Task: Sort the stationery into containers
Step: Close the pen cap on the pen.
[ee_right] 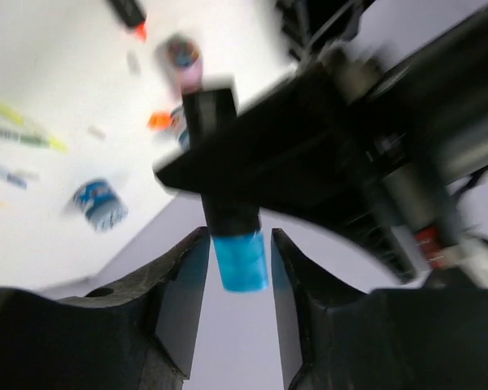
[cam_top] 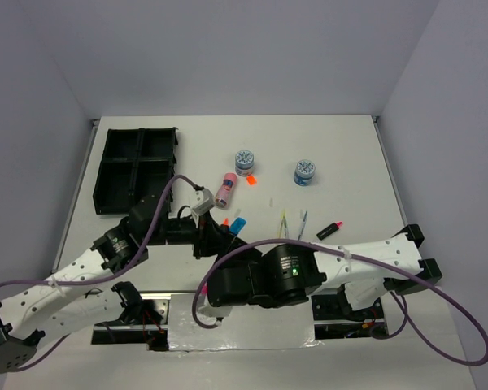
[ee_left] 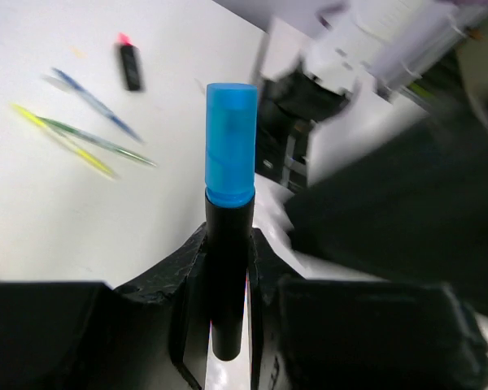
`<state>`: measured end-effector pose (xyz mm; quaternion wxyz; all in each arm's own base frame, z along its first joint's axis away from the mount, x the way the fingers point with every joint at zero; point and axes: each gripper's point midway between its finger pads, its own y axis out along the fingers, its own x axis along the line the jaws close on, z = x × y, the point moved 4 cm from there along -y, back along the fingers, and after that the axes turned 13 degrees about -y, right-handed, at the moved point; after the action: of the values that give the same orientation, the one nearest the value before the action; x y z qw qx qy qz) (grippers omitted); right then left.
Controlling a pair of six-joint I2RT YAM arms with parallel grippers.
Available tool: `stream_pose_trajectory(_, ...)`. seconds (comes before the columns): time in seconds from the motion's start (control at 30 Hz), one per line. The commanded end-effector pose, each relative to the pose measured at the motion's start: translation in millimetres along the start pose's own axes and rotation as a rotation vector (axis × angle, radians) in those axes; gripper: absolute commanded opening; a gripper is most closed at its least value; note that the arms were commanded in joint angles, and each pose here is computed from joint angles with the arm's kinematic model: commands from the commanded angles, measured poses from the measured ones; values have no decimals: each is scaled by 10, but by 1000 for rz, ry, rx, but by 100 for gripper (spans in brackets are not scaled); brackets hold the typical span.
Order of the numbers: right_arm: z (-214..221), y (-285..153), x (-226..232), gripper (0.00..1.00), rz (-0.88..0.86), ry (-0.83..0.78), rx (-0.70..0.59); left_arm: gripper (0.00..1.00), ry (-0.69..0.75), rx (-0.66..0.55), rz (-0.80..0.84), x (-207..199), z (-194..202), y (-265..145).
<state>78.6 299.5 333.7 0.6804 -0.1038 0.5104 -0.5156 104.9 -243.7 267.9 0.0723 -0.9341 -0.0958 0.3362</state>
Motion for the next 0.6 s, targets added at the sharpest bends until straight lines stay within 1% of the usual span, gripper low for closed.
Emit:
stream_pose_trajectory(0.0, -335, -47, -268, 45, 115, 33, -154, 0, 112, -197, -60, 20, -477, 28)
stream_pose_trajectory(0.03, -323, -73, -296, 51, 125, 46, -160, 0, 111, -198, -61, 30, -463, 33)
stream_pose_trajectory(0.07, -329, -76, -313, 61, 128, 52, -164, 0, 110, -197, -63, 38, -456, 36)
stream_pose_trajectory(0.1, -327, -114, -364, 93, 145, 66, -178, 0, 110, -197, -58, 40, -448, 42)
stream_pose_trajectory(0.13, -319, -135, -386, 94, 153, 73, -184, 0, 110, -197, -58, 42, -449, 40)
stream_pose_trajectory(0.17, -320, -144, -415, 100, 160, 83, -191, 0, 107, -192, -57, 49, -438, 52)
stream_pose_trajectory(0.27, -284, -207, -523, 100, 196, 111, -204, 0, 102, -192, -57, 59, -431, 63)
stream_pose_trajectory(0.4, -110, -382, -698, 100, 294, 201, -209, 0, 99, -222, -70, 78, -452, 57)
stream_pose_trajectory(0.5, 111, -599, -803, 100, 419, 303, -220, 0, 102, -271, -52, 57, -490, 48)
stream_pose_trajectory(0.57, 285, -788, -842, 100, 529, 400, -255, 0, 102, -295, -45, 40, -522, 38)
